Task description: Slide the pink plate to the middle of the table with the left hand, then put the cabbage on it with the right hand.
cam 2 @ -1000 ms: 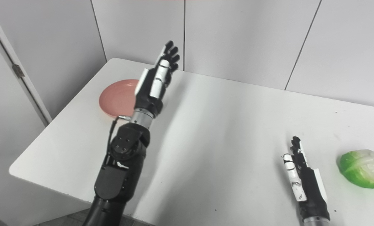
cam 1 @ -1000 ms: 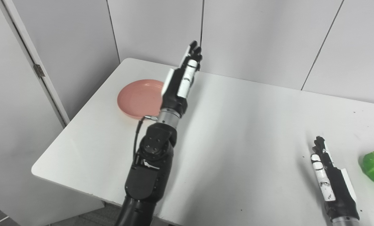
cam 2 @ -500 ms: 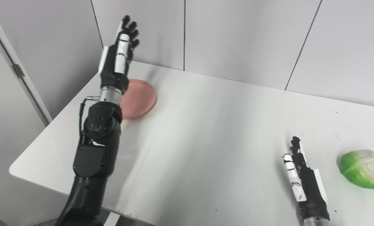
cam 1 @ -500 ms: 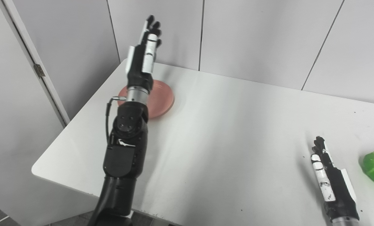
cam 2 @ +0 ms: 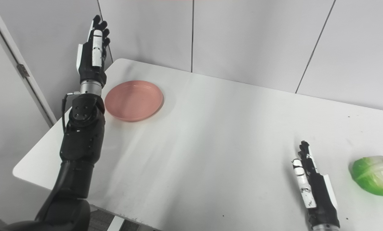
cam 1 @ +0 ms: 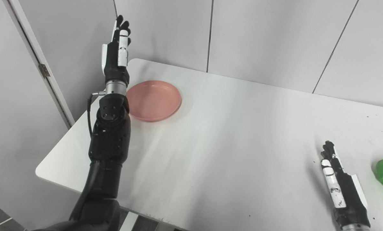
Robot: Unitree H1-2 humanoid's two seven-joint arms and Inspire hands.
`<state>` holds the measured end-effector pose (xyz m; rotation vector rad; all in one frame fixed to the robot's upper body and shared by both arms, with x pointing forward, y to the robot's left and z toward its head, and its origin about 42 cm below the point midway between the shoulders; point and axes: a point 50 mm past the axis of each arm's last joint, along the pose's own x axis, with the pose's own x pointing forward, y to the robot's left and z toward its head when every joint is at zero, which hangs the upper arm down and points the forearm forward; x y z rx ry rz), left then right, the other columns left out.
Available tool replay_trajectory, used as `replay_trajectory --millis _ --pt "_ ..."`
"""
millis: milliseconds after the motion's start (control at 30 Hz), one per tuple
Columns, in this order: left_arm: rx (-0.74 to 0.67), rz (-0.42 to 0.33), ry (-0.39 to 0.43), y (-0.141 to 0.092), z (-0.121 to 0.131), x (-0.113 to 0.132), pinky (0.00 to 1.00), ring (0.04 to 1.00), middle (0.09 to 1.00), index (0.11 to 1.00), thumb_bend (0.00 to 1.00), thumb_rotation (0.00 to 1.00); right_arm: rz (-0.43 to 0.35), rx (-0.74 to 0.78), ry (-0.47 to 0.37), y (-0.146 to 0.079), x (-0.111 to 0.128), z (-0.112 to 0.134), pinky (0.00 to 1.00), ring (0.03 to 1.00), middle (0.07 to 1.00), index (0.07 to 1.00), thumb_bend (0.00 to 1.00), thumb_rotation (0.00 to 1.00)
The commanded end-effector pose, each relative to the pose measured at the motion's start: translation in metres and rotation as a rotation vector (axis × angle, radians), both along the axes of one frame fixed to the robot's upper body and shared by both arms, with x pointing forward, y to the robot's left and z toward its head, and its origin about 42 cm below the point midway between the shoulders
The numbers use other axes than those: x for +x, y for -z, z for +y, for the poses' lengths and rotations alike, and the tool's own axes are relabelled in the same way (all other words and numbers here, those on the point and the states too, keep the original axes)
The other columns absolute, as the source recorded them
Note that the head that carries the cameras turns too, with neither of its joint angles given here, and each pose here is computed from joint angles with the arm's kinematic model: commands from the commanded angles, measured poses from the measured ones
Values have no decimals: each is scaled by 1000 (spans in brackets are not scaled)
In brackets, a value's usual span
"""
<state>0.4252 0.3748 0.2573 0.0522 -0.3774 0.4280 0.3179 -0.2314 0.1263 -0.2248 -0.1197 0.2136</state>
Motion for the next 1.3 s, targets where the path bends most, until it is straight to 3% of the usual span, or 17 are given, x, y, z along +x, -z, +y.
replay_trajectory --millis 0,400,700,1267 --pt "19 -110 -17 -34 12 9 988 975 966 950 469 1000 -6 6 3 -5 -1 -2 1000 1000 1000 1000 123 1000" --pt "-43 -50 -64 -25 54 20 977 962 953 945 486 1000 -4 14 2 -5 0 -3 1000 1000 1000 1000 122 1000" --pt "-112 -1 -113 -10 76 17 901 918 907 904 498 1000 10 35 7 -6 0 -3 1000 1000 1000 1000 140 1000" --pt "-299 101 -106 30 91 16 855 870 866 861 493 1000 8 39 4 -8 -1 -3 1000 1000 1000 1000 122 1000"
